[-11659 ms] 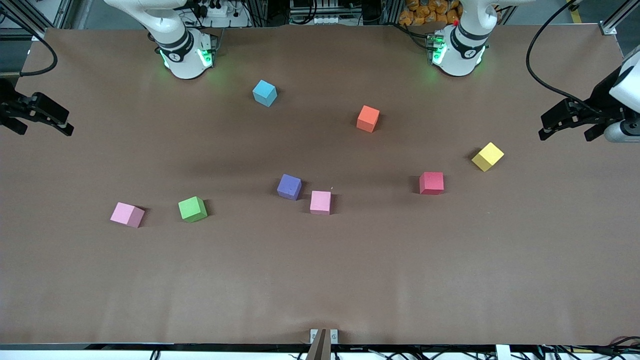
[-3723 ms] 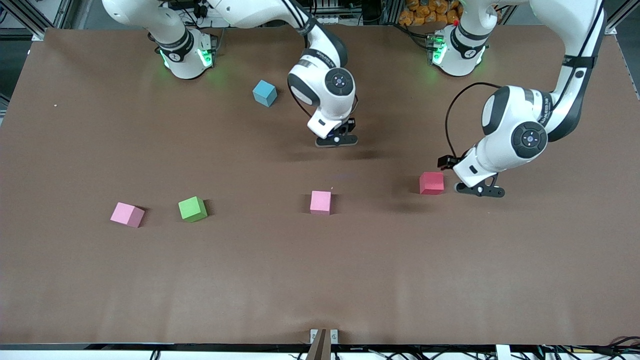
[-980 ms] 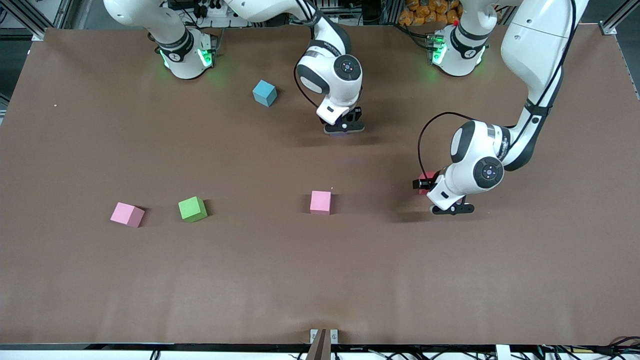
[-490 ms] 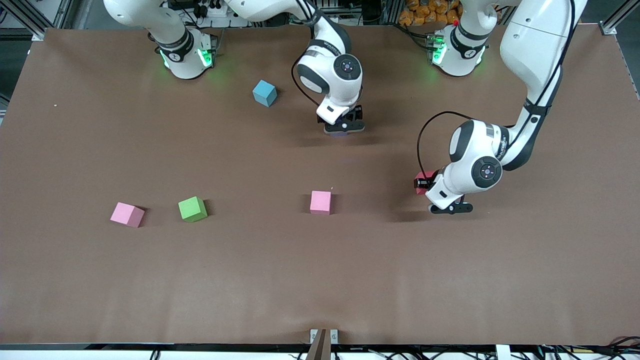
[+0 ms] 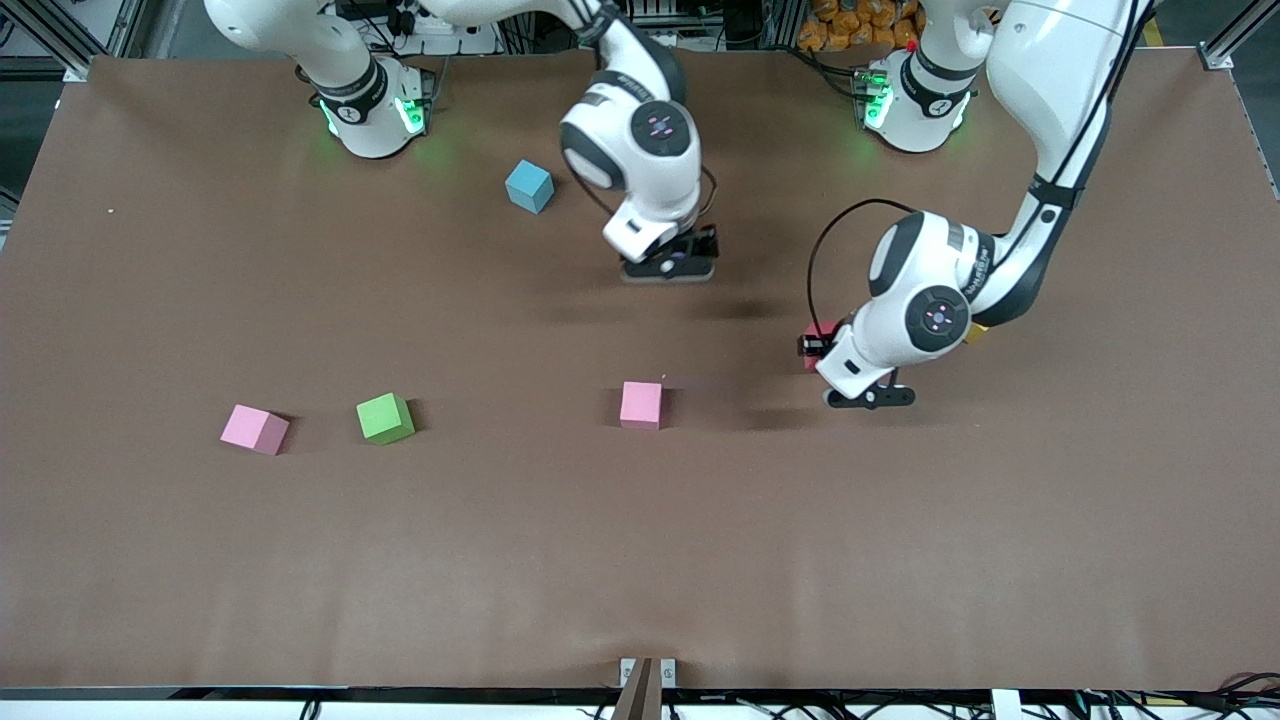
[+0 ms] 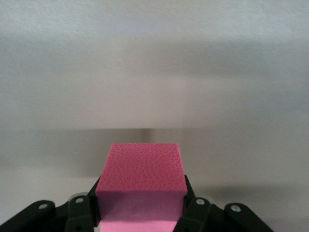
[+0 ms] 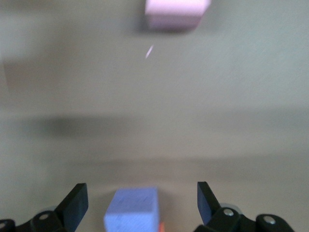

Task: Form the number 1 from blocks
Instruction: 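Place purple beside orange with the right gripper while the left gripper lifts magenta, then grasp the green block with the right gripper while the left gripper carries magenta, then place the magenta block after the purple block with the left gripper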

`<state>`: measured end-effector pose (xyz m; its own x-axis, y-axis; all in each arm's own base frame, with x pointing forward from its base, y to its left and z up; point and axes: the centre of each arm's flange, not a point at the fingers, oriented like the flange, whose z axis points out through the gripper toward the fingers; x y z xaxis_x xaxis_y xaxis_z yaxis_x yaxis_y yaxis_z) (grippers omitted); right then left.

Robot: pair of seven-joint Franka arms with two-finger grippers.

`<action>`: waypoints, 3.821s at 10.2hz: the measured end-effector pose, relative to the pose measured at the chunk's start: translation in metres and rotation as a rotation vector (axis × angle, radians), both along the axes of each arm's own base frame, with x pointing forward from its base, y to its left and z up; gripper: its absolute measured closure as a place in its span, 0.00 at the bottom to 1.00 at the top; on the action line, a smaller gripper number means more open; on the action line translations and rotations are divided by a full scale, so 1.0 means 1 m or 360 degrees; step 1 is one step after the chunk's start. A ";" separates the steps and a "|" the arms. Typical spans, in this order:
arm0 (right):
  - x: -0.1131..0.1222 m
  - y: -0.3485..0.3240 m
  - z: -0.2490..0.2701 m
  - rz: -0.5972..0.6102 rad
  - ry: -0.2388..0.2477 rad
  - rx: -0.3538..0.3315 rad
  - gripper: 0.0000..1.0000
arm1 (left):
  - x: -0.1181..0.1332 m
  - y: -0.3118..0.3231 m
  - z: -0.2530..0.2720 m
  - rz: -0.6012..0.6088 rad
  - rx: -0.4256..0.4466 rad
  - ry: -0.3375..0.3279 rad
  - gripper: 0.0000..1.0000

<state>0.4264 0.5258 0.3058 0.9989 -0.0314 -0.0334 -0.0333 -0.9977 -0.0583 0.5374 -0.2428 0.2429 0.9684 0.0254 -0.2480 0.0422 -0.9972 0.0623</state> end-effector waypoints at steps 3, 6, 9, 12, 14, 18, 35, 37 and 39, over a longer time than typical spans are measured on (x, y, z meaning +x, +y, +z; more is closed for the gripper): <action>0.106 -0.123 0.022 -0.0055 0.0044 -0.0041 0.00 | -0.018 -0.034 0.003 0.0044 -0.0005 0.0028 0.38; 0.182 -0.259 0.020 -0.0009 0.0056 -0.0041 0.00 | -0.076 -0.123 0.011 0.0067 -0.0001 0.0067 0.38; 0.210 -0.347 -0.006 0.0208 0.0061 -0.0177 0.00 | -0.121 -0.179 0.004 0.0062 -0.0006 0.0035 0.38; 0.221 -0.369 -0.032 0.0449 0.0029 -0.0208 0.00 | -0.132 -0.196 -0.029 0.0073 -0.0057 0.0034 0.38; 0.228 -0.392 -0.037 0.0559 0.0006 -0.0197 0.00 | -0.134 -0.197 -0.041 0.0076 -0.0056 0.0054 0.38; 0.221 -0.419 -0.067 0.0626 0.0037 -0.0150 0.00 | -0.150 -0.210 -0.044 0.0075 -0.0039 0.0068 0.38; 0.174 -0.384 -0.094 0.0711 -0.0033 -0.0094 0.38 | -0.038 -0.242 0.006 -0.0105 -0.0350 -0.0241 0.00; 0.174 -0.383 -0.079 0.0709 -0.0033 -0.0095 0.38 | -0.029 -0.249 -0.006 -0.0103 -0.0332 -0.0263 0.00; 0.176 -0.384 -0.073 0.0704 -0.0045 -0.0094 0.39 | -0.014 -0.245 -0.009 -0.0076 -0.0323 -0.0293 0.00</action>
